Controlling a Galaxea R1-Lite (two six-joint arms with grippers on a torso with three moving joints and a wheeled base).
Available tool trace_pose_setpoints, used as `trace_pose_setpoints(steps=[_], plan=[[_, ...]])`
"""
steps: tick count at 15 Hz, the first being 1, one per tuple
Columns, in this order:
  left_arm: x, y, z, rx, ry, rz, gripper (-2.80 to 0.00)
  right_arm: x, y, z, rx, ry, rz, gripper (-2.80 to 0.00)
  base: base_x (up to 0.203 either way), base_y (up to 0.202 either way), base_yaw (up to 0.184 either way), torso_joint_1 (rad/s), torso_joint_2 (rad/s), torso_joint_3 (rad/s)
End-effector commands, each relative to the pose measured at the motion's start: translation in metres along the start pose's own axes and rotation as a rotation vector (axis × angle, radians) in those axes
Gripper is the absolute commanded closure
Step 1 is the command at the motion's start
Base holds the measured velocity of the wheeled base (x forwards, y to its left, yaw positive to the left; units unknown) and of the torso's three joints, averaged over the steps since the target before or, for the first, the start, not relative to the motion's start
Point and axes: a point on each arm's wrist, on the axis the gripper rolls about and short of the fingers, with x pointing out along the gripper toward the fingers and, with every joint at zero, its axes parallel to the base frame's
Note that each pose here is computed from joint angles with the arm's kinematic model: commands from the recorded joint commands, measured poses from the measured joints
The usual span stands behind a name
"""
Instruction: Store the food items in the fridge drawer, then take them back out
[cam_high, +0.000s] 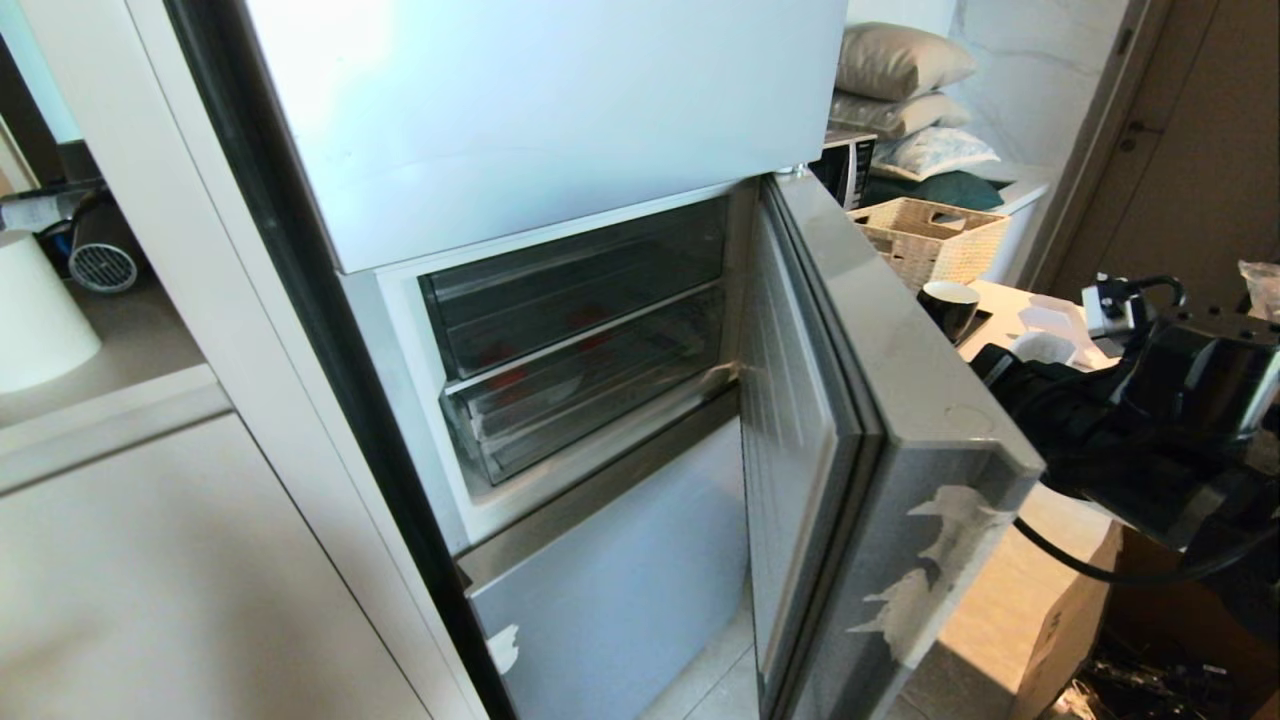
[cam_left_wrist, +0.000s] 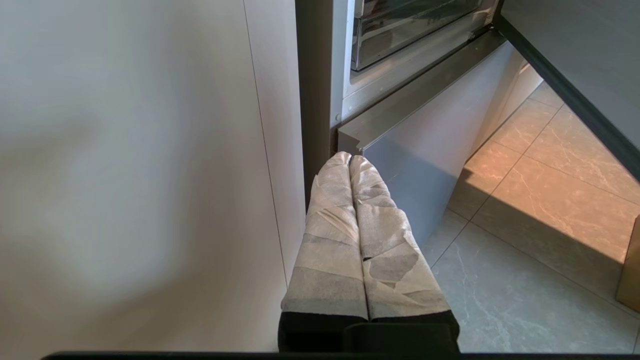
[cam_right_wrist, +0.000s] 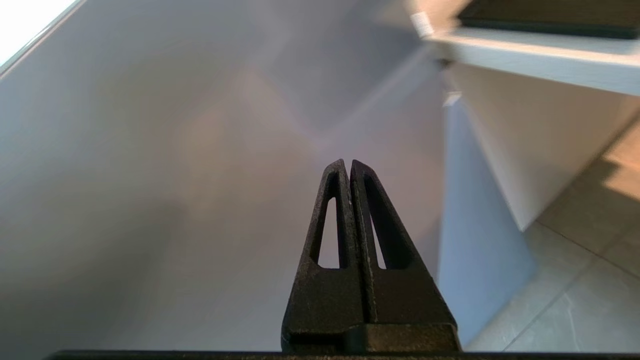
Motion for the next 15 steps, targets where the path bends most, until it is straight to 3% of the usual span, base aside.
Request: trace_pose_setpoints(steps=[1, 4, 10, 12, 13, 15], plan=[[0.000, 0.000, 0.000, 0.000, 0.002, 0.000, 0.00, 0.009, 0.018, -0.015, -0.018, 0.032, 0.052, 0.00, 0.000, 0.000, 0.000, 0.000, 0.00, 0.000], [0.000, 0.000, 0.000, -0.001, 0.002, 0.000, 0.00, 0.035, 0.046, -0.040, -0.059, 0.056, 0.094, 0.00, 0.000, 0.000, 0.000, 0.000, 0.00, 0.000], [0.000, 0.000, 0.000, 0.000, 0.002, 0.000, 0.00, 0.091, 0.099, -0.102, -0.069, 0.120, 0.243, 0.00, 0.000, 0.000, 0.000, 0.000, 0.00, 0.000], [0.000, 0.000, 0.000, 0.000, 0.002, 0.000, 0.00, 0.099, 0.102, -0.119, -0.076, 0.221, 0.349, 0.00, 0.000, 0.000, 0.000, 0.000, 0.00, 0.000], [0.000, 0.000, 0.000, 0.000, 0.002, 0.000, 0.00, 0.098, 0.103, -0.120, -0.075, 0.270, 0.397, 0.00, 0.000, 0.000, 0.000, 0.000, 0.00, 0.000], [0.000, 0.000, 0.000, 0.000, 0.002, 0.000, 0.00, 0.085, 0.105, -0.108, -0.071, 0.278, 0.422, 0.00, 0.000, 0.000, 0.000, 0.000, 0.00, 0.000]])
